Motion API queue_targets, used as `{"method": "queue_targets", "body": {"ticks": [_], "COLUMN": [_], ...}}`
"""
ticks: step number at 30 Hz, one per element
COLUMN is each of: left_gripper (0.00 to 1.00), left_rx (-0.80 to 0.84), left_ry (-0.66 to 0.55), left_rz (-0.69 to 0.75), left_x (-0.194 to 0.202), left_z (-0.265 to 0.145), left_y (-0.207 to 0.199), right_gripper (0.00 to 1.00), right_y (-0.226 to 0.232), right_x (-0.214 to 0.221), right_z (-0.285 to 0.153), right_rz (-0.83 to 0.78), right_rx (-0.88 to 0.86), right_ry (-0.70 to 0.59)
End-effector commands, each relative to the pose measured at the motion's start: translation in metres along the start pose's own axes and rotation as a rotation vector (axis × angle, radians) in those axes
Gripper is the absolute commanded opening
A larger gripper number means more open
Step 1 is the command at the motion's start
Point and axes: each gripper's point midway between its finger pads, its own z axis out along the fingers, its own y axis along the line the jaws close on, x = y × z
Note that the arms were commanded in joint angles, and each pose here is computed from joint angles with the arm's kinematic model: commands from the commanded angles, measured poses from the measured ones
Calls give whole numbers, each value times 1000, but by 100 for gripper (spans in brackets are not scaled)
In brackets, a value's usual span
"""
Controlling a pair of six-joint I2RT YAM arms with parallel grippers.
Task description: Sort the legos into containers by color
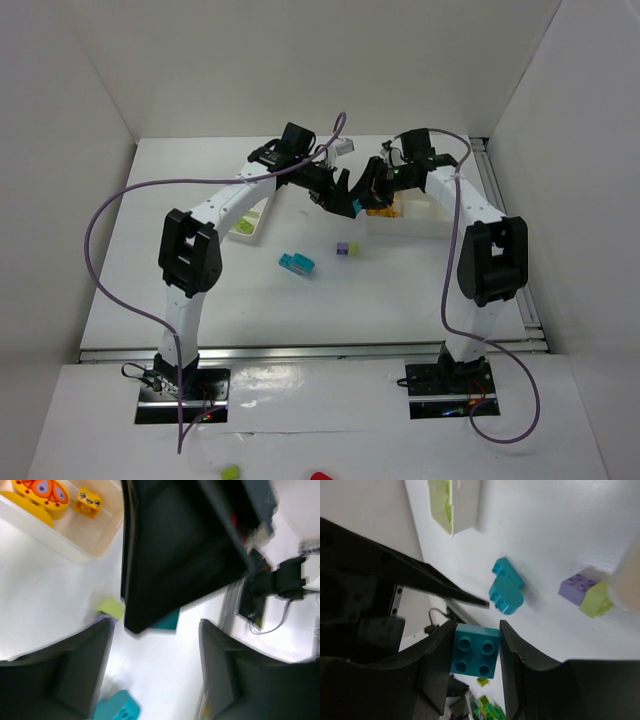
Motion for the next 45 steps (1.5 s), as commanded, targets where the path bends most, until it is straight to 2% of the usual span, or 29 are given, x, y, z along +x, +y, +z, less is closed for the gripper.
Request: {"method": "queue_targets", "body": {"ticks": [1,2,8,10,12,15,16,18,19,22,24,27,28,31,32,38,45], "left_gripper": [94,100,100,100,100,95,94,92,88,87,86,83,83,82,82,80,76], "left_rx": [-53,-53,-81,-123,-222,-322,-394,-463,-512,-582,-619,-647,-667,-686,-680,-708,-740], "left_ry": [-28,-22,-16,-33,-26,-22,-24,-29,-25,-64,-46,-46,-53,-53,-57,-65,-153], "left_rz": [52,46,28,-26,-162,-278,-359,-428,-466,-498,-533,-544,-551,-551,-552,-543,-527], "left_x": [-14,-12,-9,-12,-2,0,4,11,19,11,21,21,22,23,21,26,9], "left_z": [-16,-16,-15,-20,-12,-3,3,8,14,14,20,26,27,31,36,57,77], "left_y": [-10,-10,-5,5,36,63,83,101,109,126,139,153,158,168,165,170,180], "right_gripper": [20,20,20,20,20,20,20,20,20,21,22,31,46,66,76,80,80], "right_y": [2,0,-26,-46,-68,-84,-97,-96,-106,-118,-125,-138,-147,-153,-153,-148,-132], "right_x": [-31,-33,-62,-76,-91,-103,-106,-119,-123,-130,-131,-130,-128,-129,-129,-126,-118], "right_z": [-39,-40,-76,-100,-123,-138,-138,-143,-141,-142,-138,-129,-126,-127,-127,-129,-133], "right_rz": [-31,-30,3,2,-8,-13,-12,-18,-23,-29,-22,-19,-10,-14,-14,-28,-59], "right_rx": [90,101,239,395,565,671,725,748,781,840,858,877,899,927,927,912,846], "right_ry": [-161,-169,-332,-445,-565,-646,-647,-692,-690,-690,-679,-645,-632,-629,-629,-634,-646]}}
